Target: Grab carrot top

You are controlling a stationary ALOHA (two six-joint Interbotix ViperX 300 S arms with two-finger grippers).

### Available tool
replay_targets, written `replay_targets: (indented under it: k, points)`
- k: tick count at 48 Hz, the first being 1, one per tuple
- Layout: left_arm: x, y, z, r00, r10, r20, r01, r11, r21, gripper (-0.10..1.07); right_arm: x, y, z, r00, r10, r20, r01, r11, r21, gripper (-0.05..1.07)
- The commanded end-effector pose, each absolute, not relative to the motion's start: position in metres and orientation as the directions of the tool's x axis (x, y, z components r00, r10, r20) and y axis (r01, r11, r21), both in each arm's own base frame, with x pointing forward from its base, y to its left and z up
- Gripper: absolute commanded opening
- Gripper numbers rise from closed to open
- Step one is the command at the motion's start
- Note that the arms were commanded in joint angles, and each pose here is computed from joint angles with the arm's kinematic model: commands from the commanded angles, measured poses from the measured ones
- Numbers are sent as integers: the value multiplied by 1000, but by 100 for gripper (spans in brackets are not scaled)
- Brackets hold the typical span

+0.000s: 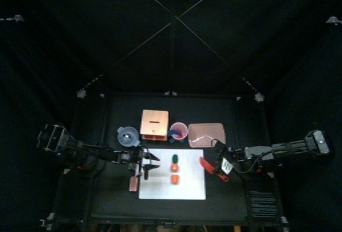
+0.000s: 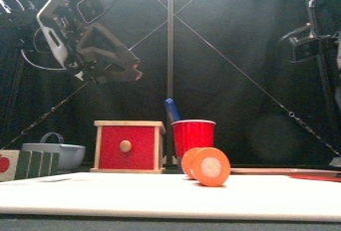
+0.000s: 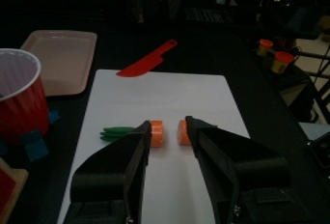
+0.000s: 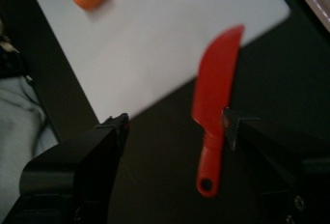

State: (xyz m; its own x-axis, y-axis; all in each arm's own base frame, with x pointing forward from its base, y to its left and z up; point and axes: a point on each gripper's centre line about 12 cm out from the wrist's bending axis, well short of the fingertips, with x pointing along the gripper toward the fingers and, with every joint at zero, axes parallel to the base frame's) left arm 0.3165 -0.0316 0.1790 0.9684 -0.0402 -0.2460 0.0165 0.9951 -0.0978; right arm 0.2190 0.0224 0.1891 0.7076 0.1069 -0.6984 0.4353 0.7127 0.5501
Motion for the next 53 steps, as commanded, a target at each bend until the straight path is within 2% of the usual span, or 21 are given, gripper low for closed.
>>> replay_targets:
  k: [1, 15, 26, 37, 53]
  points:
    - [318, -29, 186, 975, -32, -218, 10, 995, -102, 75, 243, 20, 198, 735, 94, -672, 435, 694, 573, 104]
    - [318, -29, 186, 975, -32, -221, 11, 995, -99, 75, 312, 19, 190, 680, 83, -729, 502, 672, 545, 104]
    - [313, -29, 178, 969, -32, -246, 8, 995, -96, 75, 350, 13, 177, 653, 74, -754, 552, 635, 541, 104]
    - [307, -26, 171, 963, -26, -270, 2, 996, -90, 75, 382, 6, 164, 632, 68, -772, 587, 607, 535, 104]
    - [299, -21, 161, 953, -17, -303, -8, 997, -80, 75, 405, 1, 151, 567, 90, -819, 644, 571, 509, 104]
